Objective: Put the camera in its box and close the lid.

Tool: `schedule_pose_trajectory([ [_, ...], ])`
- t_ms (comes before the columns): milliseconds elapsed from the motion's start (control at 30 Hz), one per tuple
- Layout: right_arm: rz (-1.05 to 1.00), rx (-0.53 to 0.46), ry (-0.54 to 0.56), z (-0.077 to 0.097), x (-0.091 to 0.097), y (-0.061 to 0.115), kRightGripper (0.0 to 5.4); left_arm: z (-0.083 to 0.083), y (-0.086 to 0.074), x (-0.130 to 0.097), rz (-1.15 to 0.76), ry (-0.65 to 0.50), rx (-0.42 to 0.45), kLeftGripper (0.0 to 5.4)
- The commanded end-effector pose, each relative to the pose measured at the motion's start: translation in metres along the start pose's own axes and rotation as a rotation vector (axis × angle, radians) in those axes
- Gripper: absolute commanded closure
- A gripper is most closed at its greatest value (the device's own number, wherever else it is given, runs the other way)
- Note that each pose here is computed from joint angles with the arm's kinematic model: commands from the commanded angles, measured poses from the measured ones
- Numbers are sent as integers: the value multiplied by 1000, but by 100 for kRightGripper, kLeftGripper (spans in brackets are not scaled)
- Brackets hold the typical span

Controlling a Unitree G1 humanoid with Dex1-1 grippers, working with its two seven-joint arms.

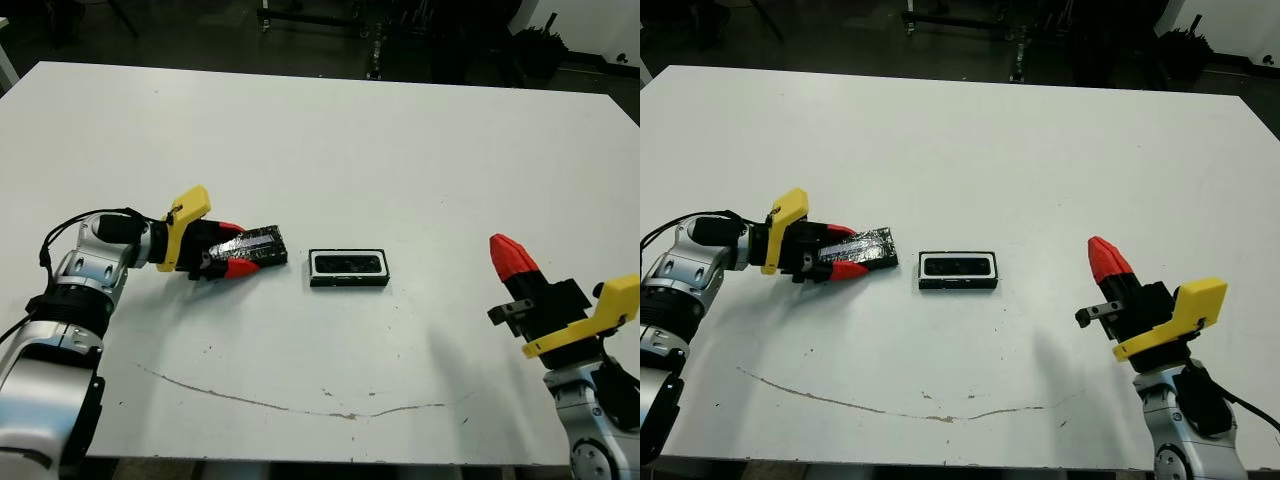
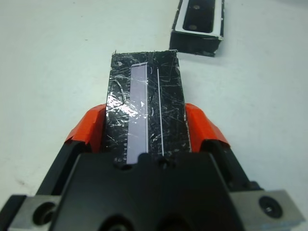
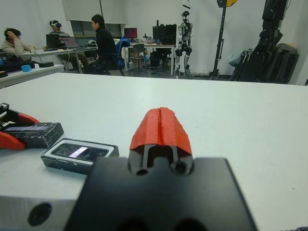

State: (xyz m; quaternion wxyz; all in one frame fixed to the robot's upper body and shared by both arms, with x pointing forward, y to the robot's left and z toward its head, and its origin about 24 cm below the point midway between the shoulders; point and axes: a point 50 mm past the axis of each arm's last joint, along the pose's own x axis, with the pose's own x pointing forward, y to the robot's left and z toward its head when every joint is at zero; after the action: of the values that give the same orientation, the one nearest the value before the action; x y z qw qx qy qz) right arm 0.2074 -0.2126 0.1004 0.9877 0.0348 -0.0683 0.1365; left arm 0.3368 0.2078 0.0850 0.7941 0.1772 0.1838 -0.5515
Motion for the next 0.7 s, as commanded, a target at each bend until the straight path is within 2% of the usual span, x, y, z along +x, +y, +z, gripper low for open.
schedule_pose_trajectory([
  [33, -16, -15, 8, 3, 0, -3, 540, 3, 3, -5, 35, 3, 30, 225],
  [267, -8, -5, 8, 2, 0, -2, 540, 24, 7, -4, 58, -147, -28, 225],
  [433, -11, -8, 12, 1, 0, -2, 540, 38, 6, 10, 10, -242, -45, 225],
  [700, -10, 9, 11, 1, -1, -3, 540, 34, -6, 45, -65, -250, -95, 225],
])
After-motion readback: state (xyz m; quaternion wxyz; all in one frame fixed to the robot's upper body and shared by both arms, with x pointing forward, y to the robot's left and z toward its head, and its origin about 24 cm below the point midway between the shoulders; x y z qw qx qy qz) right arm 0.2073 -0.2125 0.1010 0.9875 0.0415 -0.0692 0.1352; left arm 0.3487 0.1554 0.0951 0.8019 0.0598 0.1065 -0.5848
